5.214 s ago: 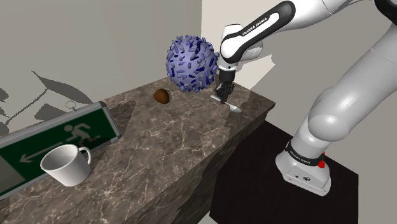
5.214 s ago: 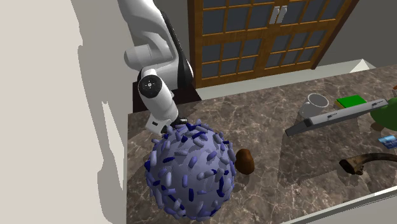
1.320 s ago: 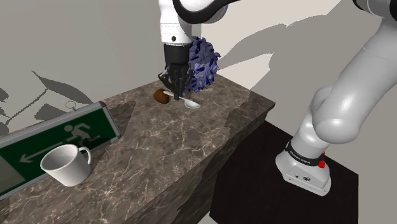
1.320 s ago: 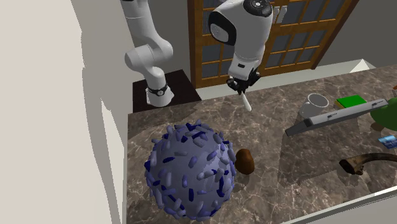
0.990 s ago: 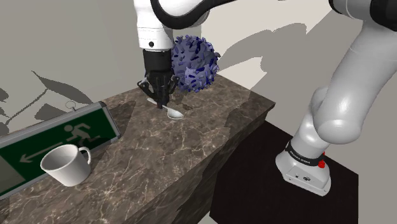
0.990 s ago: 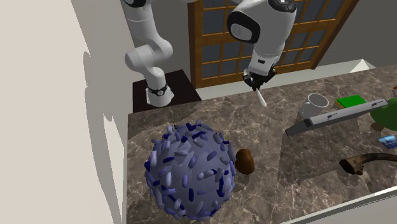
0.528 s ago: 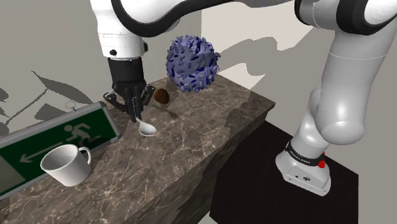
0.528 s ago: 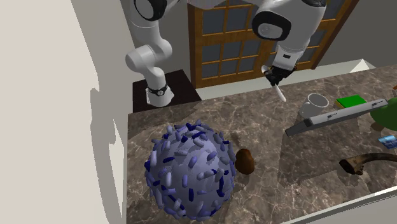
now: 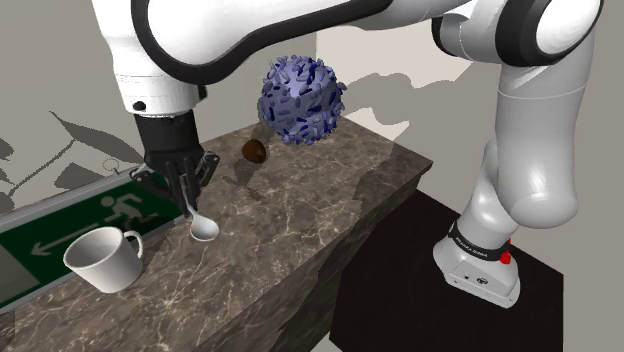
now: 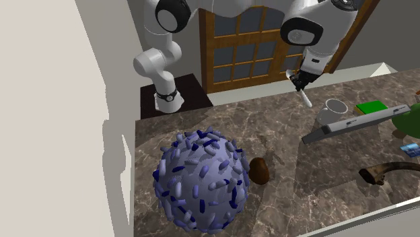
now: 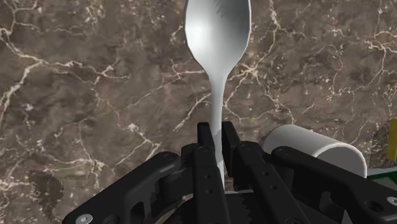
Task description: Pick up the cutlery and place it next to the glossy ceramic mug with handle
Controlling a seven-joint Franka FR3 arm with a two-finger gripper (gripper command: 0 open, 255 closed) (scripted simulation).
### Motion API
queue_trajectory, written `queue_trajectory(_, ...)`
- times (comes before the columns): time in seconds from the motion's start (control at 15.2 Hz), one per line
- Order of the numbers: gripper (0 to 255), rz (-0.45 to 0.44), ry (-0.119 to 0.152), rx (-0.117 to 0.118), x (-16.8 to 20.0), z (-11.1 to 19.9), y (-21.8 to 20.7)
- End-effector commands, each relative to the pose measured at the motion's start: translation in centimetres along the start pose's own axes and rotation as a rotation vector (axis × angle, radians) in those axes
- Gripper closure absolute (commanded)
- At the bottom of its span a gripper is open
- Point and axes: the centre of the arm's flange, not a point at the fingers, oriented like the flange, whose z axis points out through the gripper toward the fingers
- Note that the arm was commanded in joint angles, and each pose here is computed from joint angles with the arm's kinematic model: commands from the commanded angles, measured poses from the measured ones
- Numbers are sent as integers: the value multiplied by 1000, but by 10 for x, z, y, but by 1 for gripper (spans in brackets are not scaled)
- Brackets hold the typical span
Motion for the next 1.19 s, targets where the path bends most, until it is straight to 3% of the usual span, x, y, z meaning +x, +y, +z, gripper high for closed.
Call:
queue_trajectory(0.0, 255, 0, 0, 0, 1, 10, 1)
queue_trajectory(1.12, 255, 0, 0, 0, 14, 98, 15)
